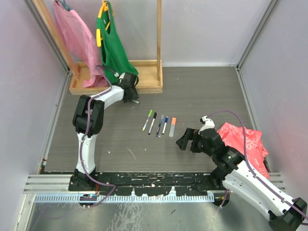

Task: Insert the pens into the pen caps
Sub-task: Pick up the pen from the center of the board.

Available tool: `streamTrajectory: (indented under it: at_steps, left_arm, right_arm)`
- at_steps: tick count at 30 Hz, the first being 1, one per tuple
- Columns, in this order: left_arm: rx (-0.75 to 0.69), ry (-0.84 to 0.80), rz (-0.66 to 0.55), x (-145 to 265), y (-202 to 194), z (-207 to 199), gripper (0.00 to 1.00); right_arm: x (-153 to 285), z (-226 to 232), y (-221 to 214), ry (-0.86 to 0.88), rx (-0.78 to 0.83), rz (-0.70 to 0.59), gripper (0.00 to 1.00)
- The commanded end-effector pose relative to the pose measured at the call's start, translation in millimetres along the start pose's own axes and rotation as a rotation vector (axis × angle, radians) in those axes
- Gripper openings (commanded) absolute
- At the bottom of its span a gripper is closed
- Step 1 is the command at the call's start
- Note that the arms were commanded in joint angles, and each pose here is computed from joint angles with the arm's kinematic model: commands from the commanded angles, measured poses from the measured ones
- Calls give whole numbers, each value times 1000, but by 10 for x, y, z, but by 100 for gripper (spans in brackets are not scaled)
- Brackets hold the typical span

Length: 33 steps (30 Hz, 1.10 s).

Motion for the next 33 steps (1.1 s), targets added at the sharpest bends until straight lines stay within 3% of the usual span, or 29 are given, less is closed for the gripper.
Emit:
streamTrajectory:
  at_steps: [1, 23, 33]
  left_arm:
    - [7, 7, -6, 89, -14, 25, 43]
    - [-16, 91, 35, 275, -353, 463, 26]
    - [-45, 105, 63, 207, -396, 523, 11]
  right_arm:
    - [-2, 56, 37, 39, -12, -22, 99]
    - [21, 56, 5, 73, -23, -16, 99]
    - [29, 47, -5, 75, -27, -17, 99]
Point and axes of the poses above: each gripper's point midway between its finger pads, its own x axis back along the fingers, its own z axis along the line the jaws close on, y = z × x, the point moved 9 cm from there along x, back along the fingers, and after that the axes turned 9 degrees about -x, right-handed, at the moved point
